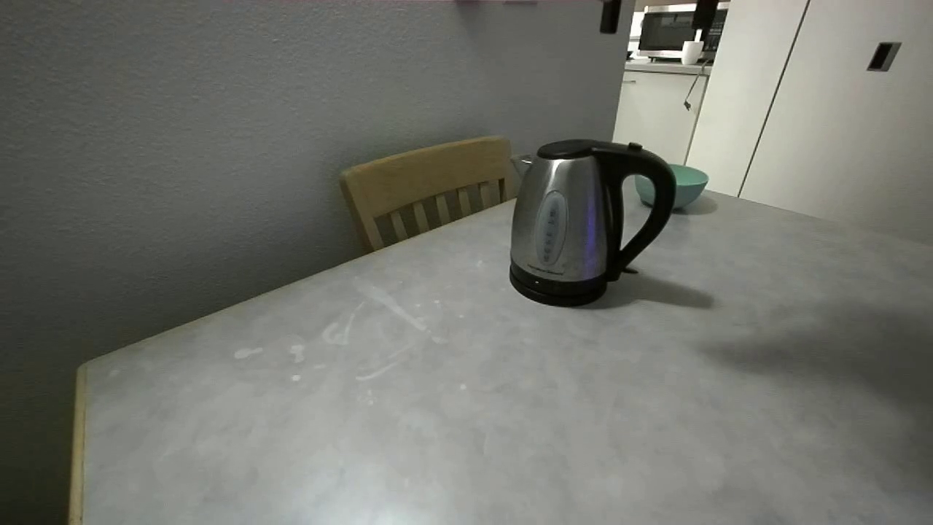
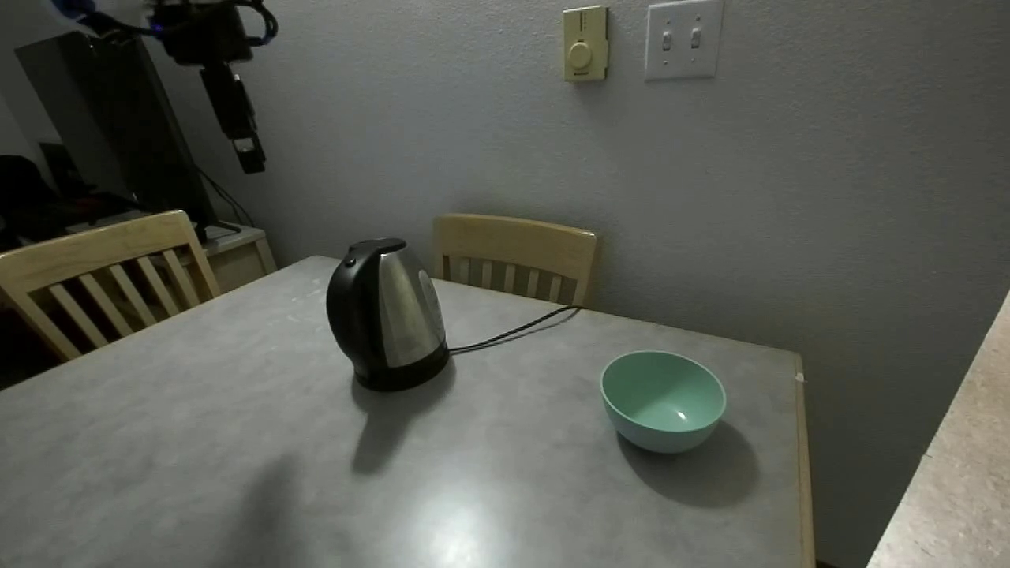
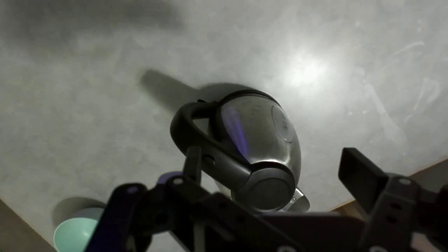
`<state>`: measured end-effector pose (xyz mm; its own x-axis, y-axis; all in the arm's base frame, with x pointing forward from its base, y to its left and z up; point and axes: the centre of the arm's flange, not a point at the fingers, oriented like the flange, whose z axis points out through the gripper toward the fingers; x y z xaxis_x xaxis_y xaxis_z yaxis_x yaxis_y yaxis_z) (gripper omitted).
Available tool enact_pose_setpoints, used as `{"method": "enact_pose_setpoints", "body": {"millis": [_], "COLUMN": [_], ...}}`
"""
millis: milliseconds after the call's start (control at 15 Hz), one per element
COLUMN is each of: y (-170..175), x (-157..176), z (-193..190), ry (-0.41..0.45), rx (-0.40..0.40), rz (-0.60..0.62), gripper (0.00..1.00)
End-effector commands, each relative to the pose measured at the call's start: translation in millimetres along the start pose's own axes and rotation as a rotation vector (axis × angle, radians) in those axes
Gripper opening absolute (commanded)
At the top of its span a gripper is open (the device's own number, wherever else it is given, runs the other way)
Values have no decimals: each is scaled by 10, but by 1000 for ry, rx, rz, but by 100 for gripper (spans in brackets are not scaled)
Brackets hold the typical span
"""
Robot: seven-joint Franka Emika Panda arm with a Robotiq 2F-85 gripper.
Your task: Open the lid of the electric kettle.
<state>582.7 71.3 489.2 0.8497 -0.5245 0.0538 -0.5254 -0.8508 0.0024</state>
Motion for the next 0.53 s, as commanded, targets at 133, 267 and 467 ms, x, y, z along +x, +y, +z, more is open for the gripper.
{"method": "enact_pose_setpoints", "body": {"millis": [133,267,467], "y": [21,94,233], "x": [418,404,314], "z": [108,140,184], "ry": [-34,-98,-201], "rx": [52,-22,-116], "rz": [85,-24,-119], "gripper": [100,100,100]}}
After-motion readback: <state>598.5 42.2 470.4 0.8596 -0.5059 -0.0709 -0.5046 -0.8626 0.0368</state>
